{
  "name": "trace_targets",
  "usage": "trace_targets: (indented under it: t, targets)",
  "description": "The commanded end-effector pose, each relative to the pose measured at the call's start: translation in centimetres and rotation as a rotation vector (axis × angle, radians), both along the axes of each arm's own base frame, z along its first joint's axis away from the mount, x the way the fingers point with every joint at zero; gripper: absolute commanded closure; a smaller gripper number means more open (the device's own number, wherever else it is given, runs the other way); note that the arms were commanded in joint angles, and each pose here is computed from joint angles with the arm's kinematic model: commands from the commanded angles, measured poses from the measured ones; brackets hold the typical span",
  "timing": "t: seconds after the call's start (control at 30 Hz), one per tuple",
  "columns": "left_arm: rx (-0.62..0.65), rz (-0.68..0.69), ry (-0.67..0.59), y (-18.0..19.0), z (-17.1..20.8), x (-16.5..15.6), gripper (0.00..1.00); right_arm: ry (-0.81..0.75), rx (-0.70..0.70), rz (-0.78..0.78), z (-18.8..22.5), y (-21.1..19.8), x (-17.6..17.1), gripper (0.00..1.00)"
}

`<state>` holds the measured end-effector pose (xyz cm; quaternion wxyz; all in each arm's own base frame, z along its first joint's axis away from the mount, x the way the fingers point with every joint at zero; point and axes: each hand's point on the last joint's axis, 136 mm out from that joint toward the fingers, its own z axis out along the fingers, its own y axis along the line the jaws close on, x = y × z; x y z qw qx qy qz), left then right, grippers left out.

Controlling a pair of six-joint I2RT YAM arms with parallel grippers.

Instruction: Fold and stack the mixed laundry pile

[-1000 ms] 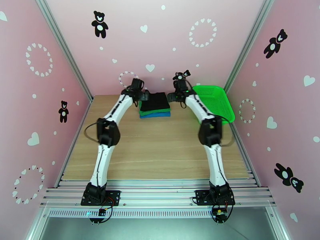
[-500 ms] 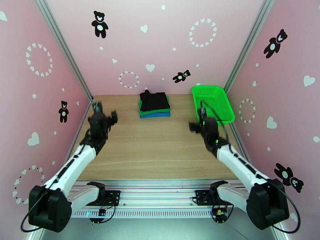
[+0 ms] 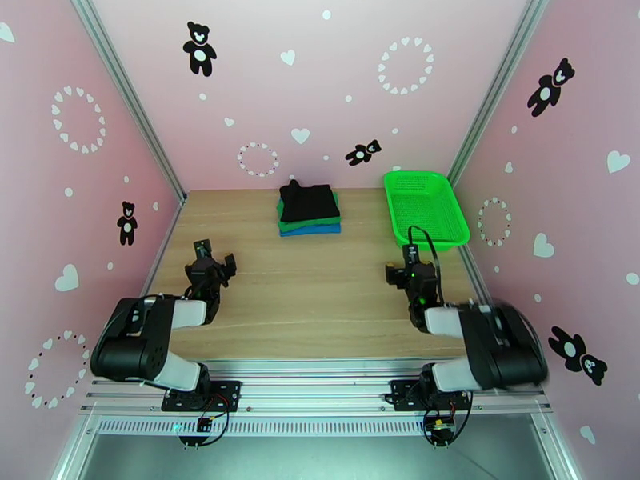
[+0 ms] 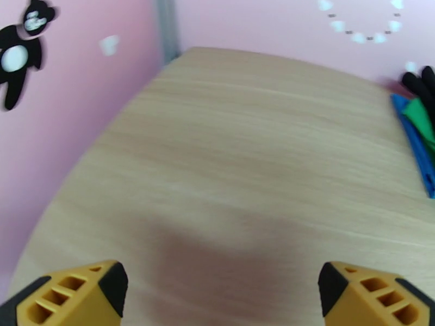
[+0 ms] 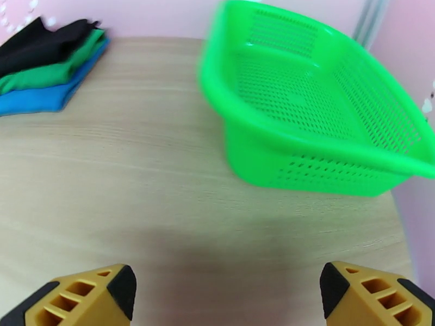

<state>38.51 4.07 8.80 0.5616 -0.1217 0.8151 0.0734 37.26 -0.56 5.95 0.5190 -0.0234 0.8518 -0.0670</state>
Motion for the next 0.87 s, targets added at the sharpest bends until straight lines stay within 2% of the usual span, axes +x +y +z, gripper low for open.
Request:
trace_targets:
  t: [0.0,0.07,0.1,0.27,0.83]
  targets:
    - [-0.009,-0.083,-0.112,-1.1,2.4,1.0,0.02,-0.115,0.081,0.050,2.8,0.7,2.4,0.02]
    - [-0.007,-0.081,-0.109,-1.0,2.4,1.0,0.02,-0.058,0.078,0.048,2.6,0.7,2.2,0.01]
    - [-0.005,-0.083,-0.106,-1.1,2.4,1.1,0.02,-0.094,0.072,0.056,2.8,0.8,2.4,0.01]
    - [-0.003,-0.082,-0.108,-1.1,2.4,1.1,0.02,-0.061,0.058,0.100,2.7,1.7,2.5,0.01]
    - [-0.003,-0.083,-0.108,-1.1,2.4,1.1,0.02,-0.059,0.055,0.102,2.7,1.8,2.5,0.01]
